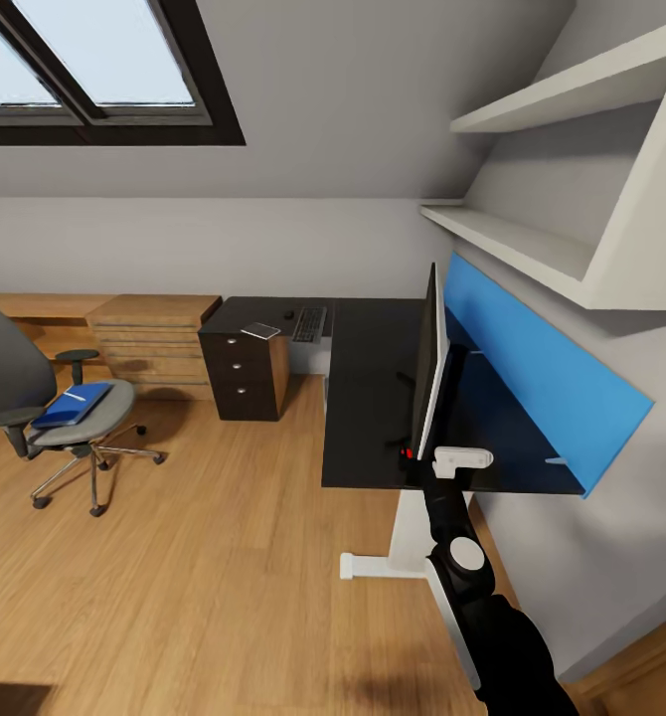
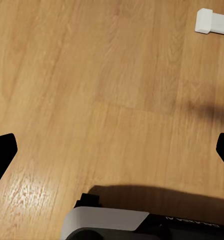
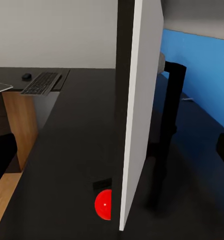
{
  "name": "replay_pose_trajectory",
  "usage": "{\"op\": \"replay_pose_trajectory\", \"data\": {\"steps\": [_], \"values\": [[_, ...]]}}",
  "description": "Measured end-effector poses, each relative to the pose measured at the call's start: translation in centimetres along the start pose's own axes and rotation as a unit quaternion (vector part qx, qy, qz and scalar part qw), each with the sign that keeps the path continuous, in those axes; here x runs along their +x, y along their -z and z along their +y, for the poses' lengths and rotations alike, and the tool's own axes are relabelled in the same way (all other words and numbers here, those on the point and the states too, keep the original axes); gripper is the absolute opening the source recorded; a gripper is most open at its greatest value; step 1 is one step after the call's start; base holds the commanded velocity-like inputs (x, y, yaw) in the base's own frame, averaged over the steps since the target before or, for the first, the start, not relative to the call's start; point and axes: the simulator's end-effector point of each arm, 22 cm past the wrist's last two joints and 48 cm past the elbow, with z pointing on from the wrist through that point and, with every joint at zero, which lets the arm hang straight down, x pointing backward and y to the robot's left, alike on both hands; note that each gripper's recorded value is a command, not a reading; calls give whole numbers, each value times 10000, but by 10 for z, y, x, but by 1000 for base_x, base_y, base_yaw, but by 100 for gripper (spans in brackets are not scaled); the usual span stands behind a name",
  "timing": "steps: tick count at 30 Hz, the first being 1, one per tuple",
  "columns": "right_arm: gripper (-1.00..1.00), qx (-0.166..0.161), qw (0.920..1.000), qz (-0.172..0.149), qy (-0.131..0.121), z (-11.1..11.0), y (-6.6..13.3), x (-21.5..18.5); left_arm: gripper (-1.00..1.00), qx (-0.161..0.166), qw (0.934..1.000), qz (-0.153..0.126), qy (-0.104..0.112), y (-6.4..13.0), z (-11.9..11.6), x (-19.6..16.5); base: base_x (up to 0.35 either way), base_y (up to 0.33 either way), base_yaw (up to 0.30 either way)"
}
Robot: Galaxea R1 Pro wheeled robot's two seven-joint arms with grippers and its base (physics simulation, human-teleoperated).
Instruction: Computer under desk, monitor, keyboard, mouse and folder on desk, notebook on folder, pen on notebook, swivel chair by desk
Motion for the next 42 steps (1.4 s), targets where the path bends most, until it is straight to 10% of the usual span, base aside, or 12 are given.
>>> {"op": "replay_pose_trajectory", "data": {"steps": [42], "values": [[100, 10, 10000, -16, 1, -1, 0, -1, 100, -2, 10000, -5, -2, 0, 1, 0, 116, 0, 0]]}}
